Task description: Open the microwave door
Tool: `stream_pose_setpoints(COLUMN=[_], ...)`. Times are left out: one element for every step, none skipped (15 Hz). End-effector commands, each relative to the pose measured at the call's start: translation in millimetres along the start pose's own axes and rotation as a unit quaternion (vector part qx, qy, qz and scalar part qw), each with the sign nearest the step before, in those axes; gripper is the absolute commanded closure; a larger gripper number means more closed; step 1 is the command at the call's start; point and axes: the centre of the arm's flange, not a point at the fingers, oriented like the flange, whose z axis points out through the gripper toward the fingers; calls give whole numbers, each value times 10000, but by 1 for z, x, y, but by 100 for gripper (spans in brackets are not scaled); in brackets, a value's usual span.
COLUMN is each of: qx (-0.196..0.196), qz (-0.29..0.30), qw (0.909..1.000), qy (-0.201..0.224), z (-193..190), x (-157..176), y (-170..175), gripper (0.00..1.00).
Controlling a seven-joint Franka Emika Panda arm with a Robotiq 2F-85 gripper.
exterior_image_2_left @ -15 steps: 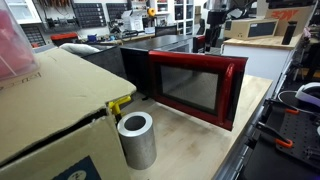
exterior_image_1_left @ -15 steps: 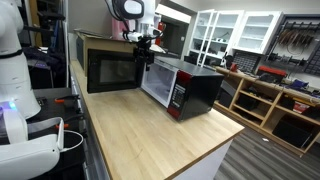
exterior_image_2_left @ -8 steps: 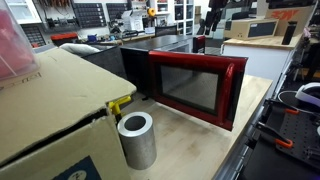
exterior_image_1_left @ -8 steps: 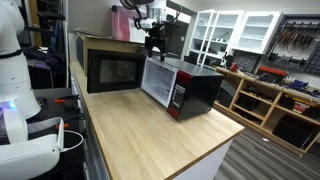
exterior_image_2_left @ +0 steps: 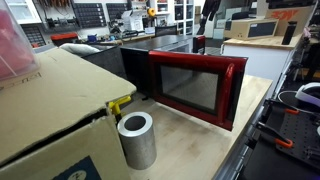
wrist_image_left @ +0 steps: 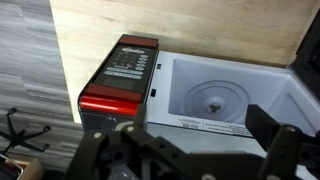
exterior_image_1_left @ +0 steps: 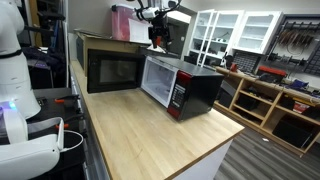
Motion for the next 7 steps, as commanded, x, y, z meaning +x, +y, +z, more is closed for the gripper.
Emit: stream_pose_setpoints(qx=[27,-5,-8,-11,-12,-11,-8], qz=[27,-5,-4,-3,-2,-2,-2], qw=[9999,10000,10000,9999,9999,9999,9999], qy=[127,65,95,116,129,132,125], z=[-23,-8,-12,-15,-17,-17,-17], x=[-12,-1,-2,-3,-3,-4,-5], y=[-9,-2,-3,-3,-3,-3,-4], gripper=[0,0,0,0,0,0,0])
